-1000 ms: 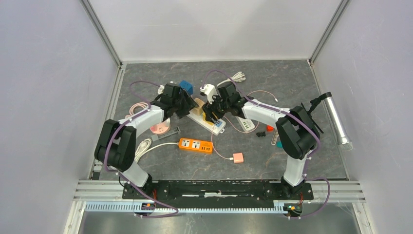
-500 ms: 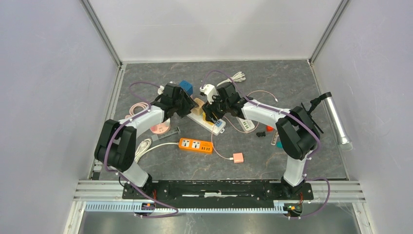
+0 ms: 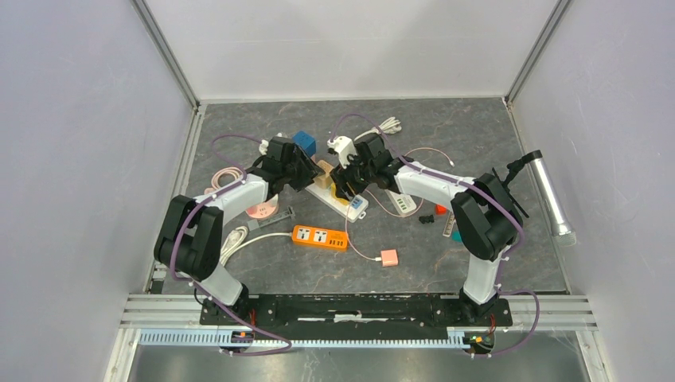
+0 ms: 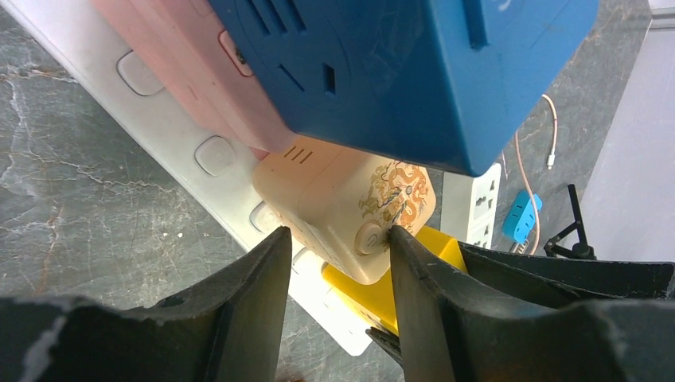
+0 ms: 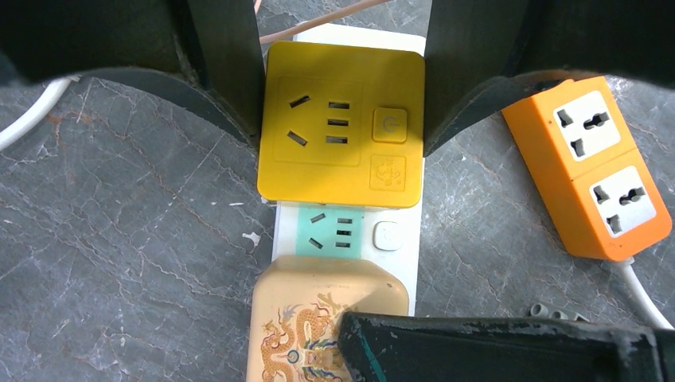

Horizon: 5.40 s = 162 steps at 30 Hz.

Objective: Pull the plug off the socket

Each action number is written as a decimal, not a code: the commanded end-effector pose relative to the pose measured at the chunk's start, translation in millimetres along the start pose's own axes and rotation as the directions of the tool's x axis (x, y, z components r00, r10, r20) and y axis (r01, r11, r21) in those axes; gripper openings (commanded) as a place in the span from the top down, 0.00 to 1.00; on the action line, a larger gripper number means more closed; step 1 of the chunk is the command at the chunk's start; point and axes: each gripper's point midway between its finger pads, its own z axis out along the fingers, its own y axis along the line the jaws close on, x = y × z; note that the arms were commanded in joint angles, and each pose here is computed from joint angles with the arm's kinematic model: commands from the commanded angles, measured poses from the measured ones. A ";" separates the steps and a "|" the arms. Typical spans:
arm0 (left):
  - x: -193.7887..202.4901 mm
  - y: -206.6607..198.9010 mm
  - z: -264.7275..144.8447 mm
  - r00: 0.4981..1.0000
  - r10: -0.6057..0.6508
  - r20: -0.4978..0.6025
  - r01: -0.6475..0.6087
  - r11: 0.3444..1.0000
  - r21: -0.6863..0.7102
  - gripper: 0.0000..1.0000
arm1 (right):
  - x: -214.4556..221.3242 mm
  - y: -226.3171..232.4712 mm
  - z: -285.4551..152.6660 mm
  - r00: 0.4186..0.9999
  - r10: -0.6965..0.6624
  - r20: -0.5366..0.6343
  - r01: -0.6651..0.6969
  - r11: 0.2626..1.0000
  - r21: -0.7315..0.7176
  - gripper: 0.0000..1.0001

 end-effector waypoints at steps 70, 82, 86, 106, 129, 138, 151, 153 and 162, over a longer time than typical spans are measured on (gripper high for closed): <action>1.5 -6.5 -0.3 0.983 0.147 -0.112 -0.145 0.989 0.025 0.43 | -109.6 -109.6 -118.2 0.881 0.129 0.455 -0.286 0.912 0.294 1.00; -38.9 -87.5 -52.4 0.958 0.286 -0.025 -0.270 0.927 0.261 0.19 | -51.2 -196.8 -110.7 0.828 0.379 0.414 -0.529 0.772 0.351 0.97; -32.4 -95.5 -78.7 0.944 0.329 -0.018 -0.306 0.895 0.324 0.09 | -35.0 -215.2 -101.7 0.806 0.438 0.398 -0.570 0.756 0.322 0.94; -39.6 -70.3 -126.4 0.919 0.362 0.156 -0.391 0.887 0.245 0.00 | 8.2 -235.5 -59.5 0.759 0.559 0.333 -0.635 0.749 0.190 0.32; -54.5 -55.6 -111.8 0.951 0.215 0.221 -0.256 0.950 0.177 0.00 | -53.0 -220.6 -147.6 0.851 0.293 0.435 -0.451 0.832 0.322 0.04; -64.7 -51.5 -88.3 0.970 0.148 0.195 -0.172 0.978 0.116 0.00 | -92.3 -103.8 -95.1 0.918 0.124 0.376 -0.175 0.979 0.107 0.03; -78.6 -19.4 -82.1 0.983 0.065 0.172 -0.061 0.998 -0.026 0.00 | -80.9 -22.2 -11.3 0.959 0.065 0.276 -0.059 0.998 -0.030 0.02; -79.4 -17.4 -81.3 0.985 0.054 0.164 -0.050 0.998 -0.029 0.00 | -74.1 -17.6 1.8 0.974 0.061 0.217 -0.053 0.998 -0.042 0.03; -77.0 -21.8 -78.4 0.991 0.066 0.115 -0.067 0.998 0.003 0.00 | -63.2 -10.3 32.3 0.987 0.026 0.159 -0.015 0.997 -0.073 0.08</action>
